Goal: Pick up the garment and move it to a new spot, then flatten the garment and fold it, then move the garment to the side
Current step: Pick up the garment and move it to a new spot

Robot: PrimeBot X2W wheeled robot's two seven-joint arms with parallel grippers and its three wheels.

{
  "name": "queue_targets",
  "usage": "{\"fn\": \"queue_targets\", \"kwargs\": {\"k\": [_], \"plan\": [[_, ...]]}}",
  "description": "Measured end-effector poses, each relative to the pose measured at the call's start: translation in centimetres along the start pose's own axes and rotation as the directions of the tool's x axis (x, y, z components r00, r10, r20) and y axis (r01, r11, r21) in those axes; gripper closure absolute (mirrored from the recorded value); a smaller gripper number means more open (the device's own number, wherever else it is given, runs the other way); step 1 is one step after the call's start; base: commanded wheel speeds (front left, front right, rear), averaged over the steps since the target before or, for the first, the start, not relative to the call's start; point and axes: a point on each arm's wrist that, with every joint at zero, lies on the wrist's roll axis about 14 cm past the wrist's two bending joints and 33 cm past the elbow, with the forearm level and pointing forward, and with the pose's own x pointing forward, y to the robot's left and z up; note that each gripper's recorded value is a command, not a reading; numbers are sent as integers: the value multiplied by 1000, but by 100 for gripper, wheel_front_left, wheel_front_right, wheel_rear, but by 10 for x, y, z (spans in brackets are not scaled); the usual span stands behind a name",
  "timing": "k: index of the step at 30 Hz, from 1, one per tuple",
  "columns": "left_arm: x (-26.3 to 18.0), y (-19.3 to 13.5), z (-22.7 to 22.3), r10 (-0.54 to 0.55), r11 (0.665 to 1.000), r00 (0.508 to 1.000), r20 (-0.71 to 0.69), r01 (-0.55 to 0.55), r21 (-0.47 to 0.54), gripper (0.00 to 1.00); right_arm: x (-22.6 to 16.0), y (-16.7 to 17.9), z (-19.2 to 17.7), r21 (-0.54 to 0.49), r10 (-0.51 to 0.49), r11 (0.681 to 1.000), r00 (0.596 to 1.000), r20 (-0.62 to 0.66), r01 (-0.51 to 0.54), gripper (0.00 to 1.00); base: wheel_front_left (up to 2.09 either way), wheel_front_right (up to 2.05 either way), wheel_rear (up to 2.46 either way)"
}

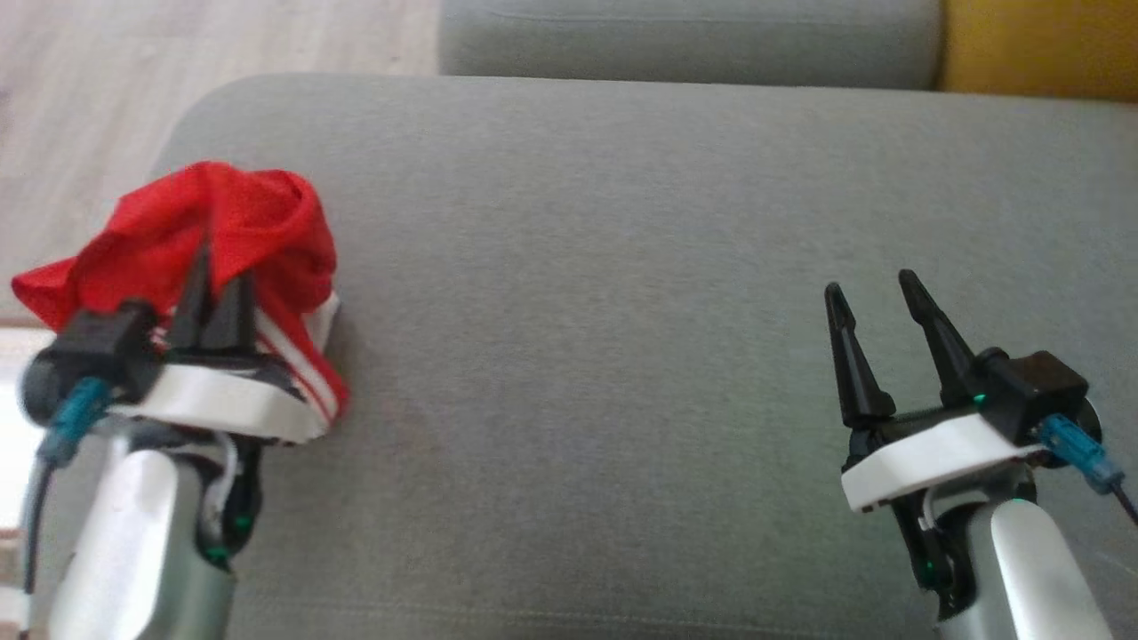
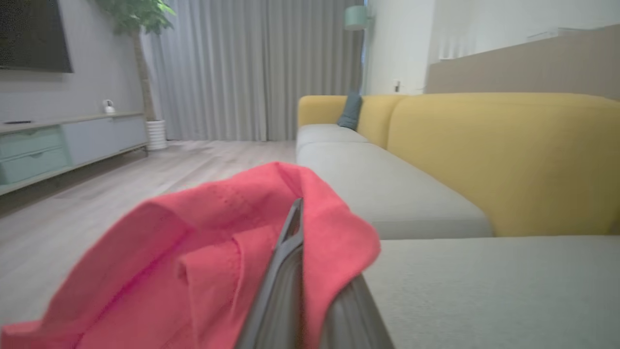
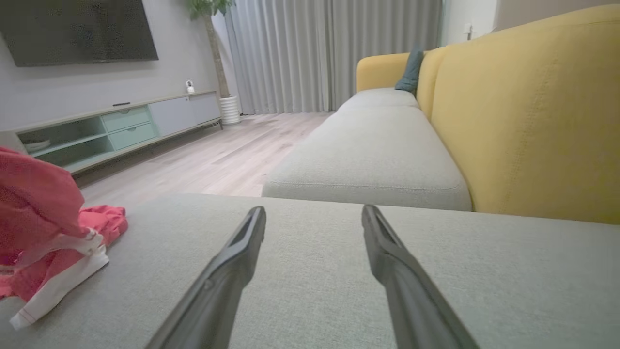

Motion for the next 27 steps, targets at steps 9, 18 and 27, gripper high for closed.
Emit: {"fn": "queue_targets", "kwargs": {"k": [9, 18, 27], "plan": [[50, -132, -14, -345, 931, 939, 4, 342, -127, 100, -28, -50, -3, 31, -157, 987, 988, 3, 157, 0, 0, 0, 0], [59, -262, -37, -632, 753, 775, 12, 617, -229, 100, -60, -102, -12, 68, -332, 941, 943, 7, 330, 0, 0, 0, 0], [26, -316, -118, -778, 625, 604, -173, 715, -312, 100, -74, -125, -45, 63, -409, 908, 909, -78, 414, 0, 0, 0, 0]]}}
